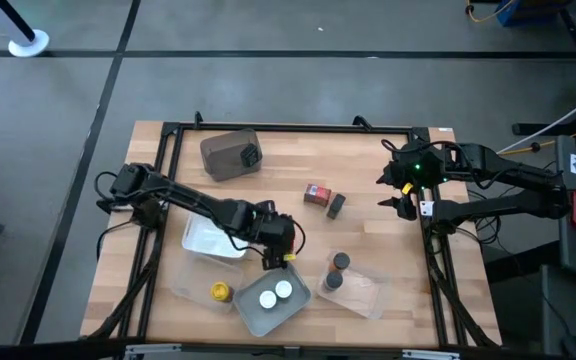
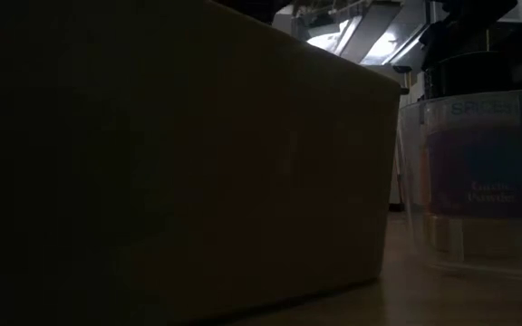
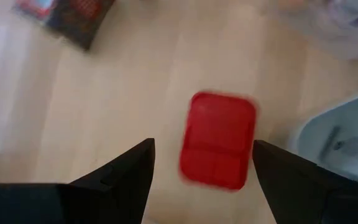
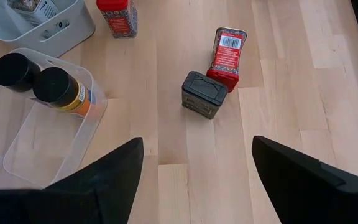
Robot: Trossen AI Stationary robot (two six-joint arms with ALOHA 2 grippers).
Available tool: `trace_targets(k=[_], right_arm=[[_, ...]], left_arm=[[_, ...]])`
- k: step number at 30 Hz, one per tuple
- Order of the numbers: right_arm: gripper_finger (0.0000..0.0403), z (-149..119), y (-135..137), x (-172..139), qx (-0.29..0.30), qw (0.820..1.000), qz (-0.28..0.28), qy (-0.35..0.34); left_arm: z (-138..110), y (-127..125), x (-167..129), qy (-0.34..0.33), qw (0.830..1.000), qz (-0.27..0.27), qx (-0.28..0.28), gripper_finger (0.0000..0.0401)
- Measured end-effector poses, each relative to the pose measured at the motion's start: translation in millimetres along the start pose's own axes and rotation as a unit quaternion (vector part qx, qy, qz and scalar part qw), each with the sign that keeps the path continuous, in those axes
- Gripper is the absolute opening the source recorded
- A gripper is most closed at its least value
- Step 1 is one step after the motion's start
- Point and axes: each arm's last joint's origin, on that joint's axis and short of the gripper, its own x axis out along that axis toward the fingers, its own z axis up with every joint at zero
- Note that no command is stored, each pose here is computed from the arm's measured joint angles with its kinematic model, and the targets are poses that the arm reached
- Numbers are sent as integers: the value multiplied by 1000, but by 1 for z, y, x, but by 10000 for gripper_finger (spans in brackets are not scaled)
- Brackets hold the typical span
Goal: Sort spices by type
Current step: Put the bottom red seasoning can into the white bin
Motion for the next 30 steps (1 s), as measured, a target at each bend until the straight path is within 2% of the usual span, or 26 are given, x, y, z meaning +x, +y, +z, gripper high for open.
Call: trace_targets(k=[5, 12, 17, 30], right_arm=[[301, 0, 0, 0, 0, 1000, 0, 0], [301, 0, 0, 0, 0, 1000, 0, 0], [301, 0, 0, 0, 0, 1000, 0, 0], [301, 0, 0, 0, 0, 1000, 0, 0]], left_arm=[[0, 1, 10, -17, 999, -26, 23, 253], [-8, 3, 20, -9, 999, -24, 20, 253], [-12, 0, 27, -11, 998, -55, 16, 253], [-17, 6, 38, -18, 998, -51, 17, 253]])
